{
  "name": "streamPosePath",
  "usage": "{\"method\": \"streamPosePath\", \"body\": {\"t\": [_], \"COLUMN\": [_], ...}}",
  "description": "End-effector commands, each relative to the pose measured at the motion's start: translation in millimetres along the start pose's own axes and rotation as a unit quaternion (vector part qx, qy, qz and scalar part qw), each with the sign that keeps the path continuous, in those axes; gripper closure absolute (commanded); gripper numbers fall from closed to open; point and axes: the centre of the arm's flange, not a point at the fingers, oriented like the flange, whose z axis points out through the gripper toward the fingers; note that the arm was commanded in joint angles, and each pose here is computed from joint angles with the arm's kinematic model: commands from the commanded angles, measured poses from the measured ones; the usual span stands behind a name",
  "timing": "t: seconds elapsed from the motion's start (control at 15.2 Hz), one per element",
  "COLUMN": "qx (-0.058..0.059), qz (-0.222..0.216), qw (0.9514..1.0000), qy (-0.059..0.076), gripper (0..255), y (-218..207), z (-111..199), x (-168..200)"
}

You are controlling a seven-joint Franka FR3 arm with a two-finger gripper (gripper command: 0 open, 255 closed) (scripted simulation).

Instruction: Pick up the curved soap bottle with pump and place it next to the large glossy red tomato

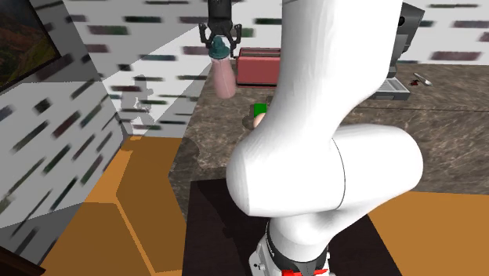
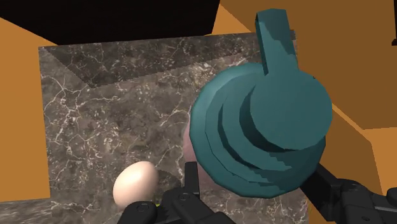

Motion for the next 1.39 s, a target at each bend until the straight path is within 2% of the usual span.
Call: {"method": "streamPosePath", "body": {"t": [0.0, 1.32], "qx": [0.0, 0.0], "qz": [-0.001, -0.001], "qw": [1.0, 1.0], "qy": [0.0, 0.0], "gripper": [255, 255], "y": [24, 242], "z": [6, 63], "x": [11, 149]}}
